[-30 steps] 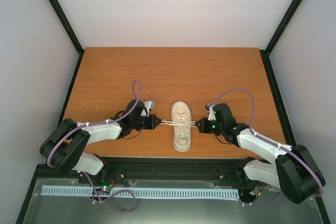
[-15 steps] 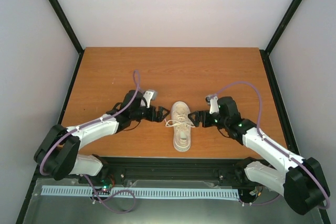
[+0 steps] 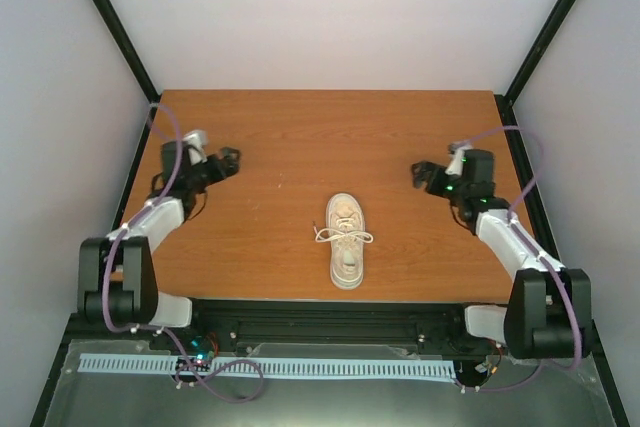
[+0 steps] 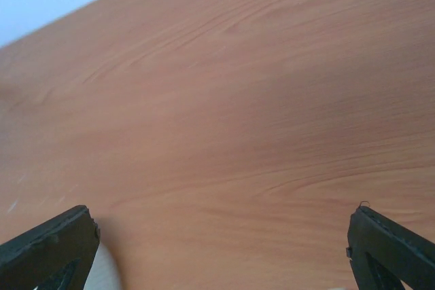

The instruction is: Tie the shoes

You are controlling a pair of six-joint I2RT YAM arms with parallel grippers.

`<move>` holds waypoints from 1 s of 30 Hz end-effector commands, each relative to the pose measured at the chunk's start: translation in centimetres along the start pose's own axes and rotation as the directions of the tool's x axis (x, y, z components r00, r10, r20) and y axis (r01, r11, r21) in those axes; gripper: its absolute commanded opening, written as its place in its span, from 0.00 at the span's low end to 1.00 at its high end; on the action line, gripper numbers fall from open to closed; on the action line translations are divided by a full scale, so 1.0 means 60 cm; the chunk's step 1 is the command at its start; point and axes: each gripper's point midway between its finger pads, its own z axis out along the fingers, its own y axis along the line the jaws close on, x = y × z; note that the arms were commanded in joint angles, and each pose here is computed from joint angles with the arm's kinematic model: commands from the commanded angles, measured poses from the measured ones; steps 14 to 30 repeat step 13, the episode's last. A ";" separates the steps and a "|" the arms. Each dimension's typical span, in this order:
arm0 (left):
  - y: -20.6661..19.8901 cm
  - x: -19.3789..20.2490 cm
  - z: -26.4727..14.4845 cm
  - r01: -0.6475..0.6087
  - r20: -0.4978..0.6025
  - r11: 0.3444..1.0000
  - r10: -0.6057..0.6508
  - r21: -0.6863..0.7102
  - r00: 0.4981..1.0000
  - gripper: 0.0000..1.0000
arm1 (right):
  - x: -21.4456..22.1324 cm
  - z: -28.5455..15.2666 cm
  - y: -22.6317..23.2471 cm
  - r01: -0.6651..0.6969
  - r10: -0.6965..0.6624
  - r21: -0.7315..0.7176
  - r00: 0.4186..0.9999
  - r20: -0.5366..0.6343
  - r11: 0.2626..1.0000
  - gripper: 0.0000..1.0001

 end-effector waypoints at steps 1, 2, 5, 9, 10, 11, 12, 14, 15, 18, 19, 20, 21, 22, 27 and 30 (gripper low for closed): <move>0.096 -0.048 -0.090 0.105 0.204 0.986 -0.077 -0.130 0.976 1.00 | -0.047 -0.046 -0.111 -0.082 0.047 0.170 0.979 0.199 0.982 1.00; 0.121 -0.051 -0.114 0.100 0.251 0.971 -0.043 -0.218 0.967 1.00 | -0.050 -0.061 -0.135 -0.094 0.034 0.239 0.970 0.241 0.966 1.00; 0.183 -0.046 -0.182 0.132 0.376 0.886 0.051 -0.445 0.925 1.00 | -0.048 -0.098 -0.182 -0.125 -0.022 0.392 0.936 0.350 0.912 1.00; 0.222 -0.021 -0.212 0.154 0.426 0.824 0.114 -0.545 0.897 1.00 | -0.040 -0.120 -0.217 -0.158 -0.080 0.480 0.895 0.439 0.863 1.00; 0.220 -0.021 -0.206 0.138 0.414 0.831 0.118 -0.538 0.903 1.00 | -0.038 -0.119 -0.224 -0.158 -0.085 0.503 0.900 0.427 0.850 1.00; 0.219 -0.024 -0.201 0.129 0.405 0.834 0.121 -0.536 0.906 1.00 | -0.038 -0.117 -0.228 -0.155 -0.092 0.514 0.902 0.423 0.843 1.00; 0.221 -0.025 -0.196 0.126 0.398 0.833 0.120 -0.539 0.909 1.00 | -0.039 -0.115 -0.232 -0.157 -0.096 0.523 0.900 0.424 0.838 1.00; 0.223 -0.027 -0.193 0.131 0.398 0.829 0.117 -0.543 0.910 1.00 | -0.041 -0.114 -0.235 -0.159 -0.102 0.529 0.897 0.430 0.833 1.00; 0.223 -0.027 -0.193 0.131 0.398 0.829 0.117 -0.543 0.910 1.00 | -0.041 -0.114 -0.235 -0.159 -0.102 0.529 0.897 0.430 0.833 1.00; 0.223 -0.027 -0.193 0.131 0.398 0.829 0.117 -0.543 0.910 1.00 | -0.041 -0.114 -0.235 -0.159 -0.102 0.529 0.897 0.430 0.833 1.00; 0.223 -0.027 -0.193 0.131 0.398 0.829 0.117 -0.543 0.910 1.00 | -0.041 -0.114 -0.235 -0.159 -0.102 0.529 0.897 0.430 0.833 1.00; 0.223 -0.027 -0.193 0.131 0.398 0.829 0.117 -0.543 0.910 1.00 | -0.041 -0.114 -0.235 -0.159 -0.102 0.529 0.897 0.430 0.833 1.00; 0.223 -0.027 -0.193 0.131 0.398 0.829 0.117 -0.543 0.910 1.00 | -0.041 -0.114 -0.235 -0.159 -0.102 0.529 0.897 0.430 0.833 1.00; 0.223 -0.027 -0.193 0.131 0.398 0.829 0.117 -0.543 0.910 1.00 | -0.041 -0.114 -0.235 -0.159 -0.102 0.529 0.897 0.430 0.833 1.00; 0.223 -0.027 -0.193 0.131 0.398 0.829 0.117 -0.543 0.910 1.00 | -0.041 -0.114 -0.235 -0.159 -0.102 0.529 0.897 0.430 0.833 1.00; 0.223 -0.027 -0.193 0.131 0.398 0.829 0.117 -0.543 0.910 1.00 | -0.041 -0.114 -0.235 -0.159 -0.102 0.529 0.897 0.430 0.833 1.00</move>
